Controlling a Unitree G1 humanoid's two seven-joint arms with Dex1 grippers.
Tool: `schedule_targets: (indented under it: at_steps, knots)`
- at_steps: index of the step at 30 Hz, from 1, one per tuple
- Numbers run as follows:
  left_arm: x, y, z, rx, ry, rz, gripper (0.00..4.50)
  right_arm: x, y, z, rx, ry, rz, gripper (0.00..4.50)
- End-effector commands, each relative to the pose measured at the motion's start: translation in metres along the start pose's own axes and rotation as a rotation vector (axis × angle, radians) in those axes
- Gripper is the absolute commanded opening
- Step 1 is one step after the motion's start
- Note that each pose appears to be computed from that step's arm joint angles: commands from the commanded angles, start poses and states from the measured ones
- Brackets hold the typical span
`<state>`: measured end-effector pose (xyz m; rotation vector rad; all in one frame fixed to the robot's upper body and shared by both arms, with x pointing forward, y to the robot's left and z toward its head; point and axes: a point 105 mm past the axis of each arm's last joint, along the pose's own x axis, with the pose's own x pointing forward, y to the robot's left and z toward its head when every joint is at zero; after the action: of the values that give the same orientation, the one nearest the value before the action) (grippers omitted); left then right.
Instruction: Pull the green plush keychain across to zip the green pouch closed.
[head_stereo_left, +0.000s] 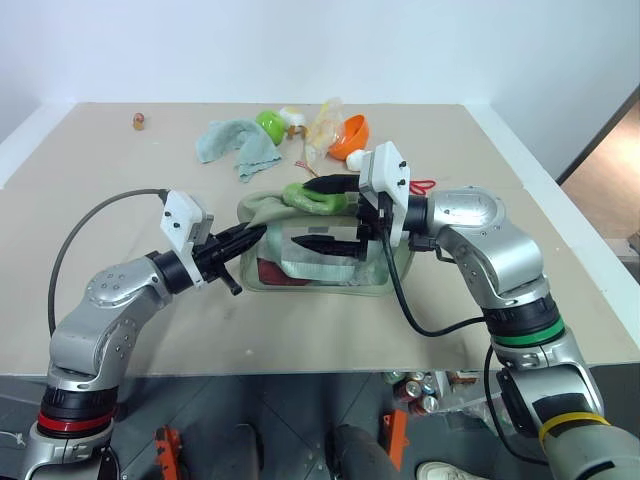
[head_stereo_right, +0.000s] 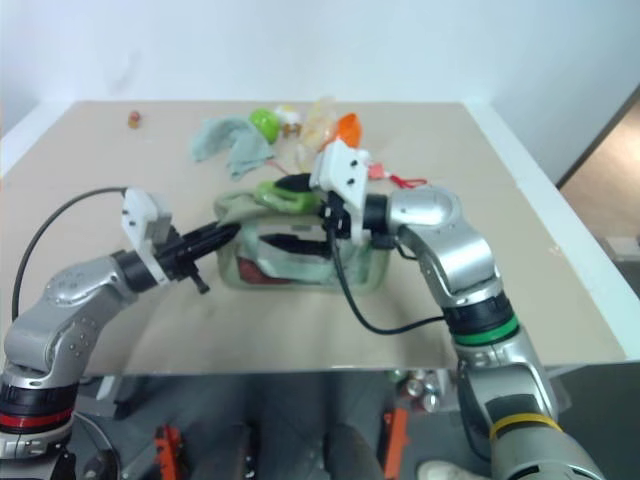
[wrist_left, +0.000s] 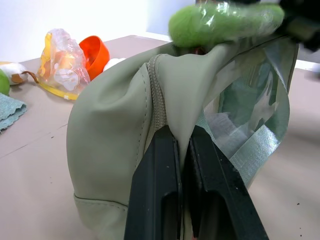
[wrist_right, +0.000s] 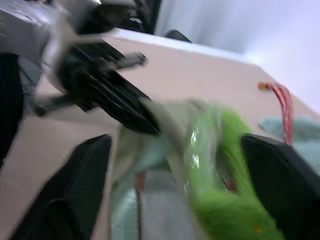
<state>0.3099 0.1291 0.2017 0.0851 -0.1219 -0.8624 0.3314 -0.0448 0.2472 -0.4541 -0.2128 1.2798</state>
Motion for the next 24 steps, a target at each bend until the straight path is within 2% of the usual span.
schedule_targets:
  at_steps: [1,4,5,9,17,24]
  knots:
    - [0.001,-0.005,0.003,0.008,-0.005,-0.015,0.0,-0.009,-0.012,0.011,-0.063,-0.017,-0.034,2.67]
    - [0.0,-0.004,0.003,0.004,-0.003,-0.012,0.0,-0.014,-0.014,0.012,-0.065,-0.018,-0.044,1.79]
    - [0.0,-0.004,0.002,0.003,-0.001,-0.012,0.0,-0.015,-0.014,0.013,-0.067,-0.02,-0.045,1.27]
    - [-0.001,-0.005,-0.001,-0.003,0.006,-0.014,0.0,-0.023,-0.016,0.022,-0.076,-0.035,-0.058,0.02]
    - [0.0,0.001,-0.004,-0.006,0.009,0.013,0.0,-0.051,-0.03,0.04,-0.033,-0.08,-0.132,0.02]
    - [-0.001,0.01,-0.001,0.005,0.004,0.069,0.0,-0.111,-0.062,0.021,-0.07,0.068,-0.328,0.02]
